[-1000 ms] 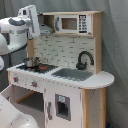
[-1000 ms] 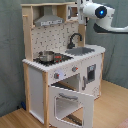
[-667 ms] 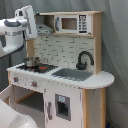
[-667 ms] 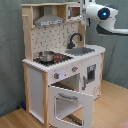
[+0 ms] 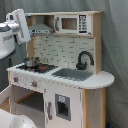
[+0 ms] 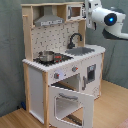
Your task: Play with the kitchen
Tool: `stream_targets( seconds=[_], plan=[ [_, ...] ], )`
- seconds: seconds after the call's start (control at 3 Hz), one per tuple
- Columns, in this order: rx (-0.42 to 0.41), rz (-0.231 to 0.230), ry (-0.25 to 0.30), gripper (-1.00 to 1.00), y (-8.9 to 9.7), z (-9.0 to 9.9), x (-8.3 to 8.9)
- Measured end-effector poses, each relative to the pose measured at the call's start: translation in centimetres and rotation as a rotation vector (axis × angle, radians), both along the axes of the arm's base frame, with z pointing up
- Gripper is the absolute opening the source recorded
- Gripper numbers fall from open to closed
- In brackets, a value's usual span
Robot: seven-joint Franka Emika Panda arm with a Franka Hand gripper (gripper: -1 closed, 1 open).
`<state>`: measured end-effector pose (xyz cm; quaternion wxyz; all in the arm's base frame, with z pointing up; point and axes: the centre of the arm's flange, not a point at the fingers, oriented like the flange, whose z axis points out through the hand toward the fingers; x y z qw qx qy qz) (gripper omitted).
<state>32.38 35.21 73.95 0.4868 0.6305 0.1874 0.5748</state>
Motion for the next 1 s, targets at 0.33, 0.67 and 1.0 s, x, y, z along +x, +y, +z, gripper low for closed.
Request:
stream_targets(
  seconds=[0.33,0.67,1.0],
  plan=[
    [-0.038,-0.007,-0.023,1.0,1.7,-1.3,-3.2],
    [-0.105,0.016,-0.056,1.0,5.6,-3.6,-6.8],
    [-0.186,0.051,-0.101,1.0,10.0,-6.2,-10.6]
  ],
)
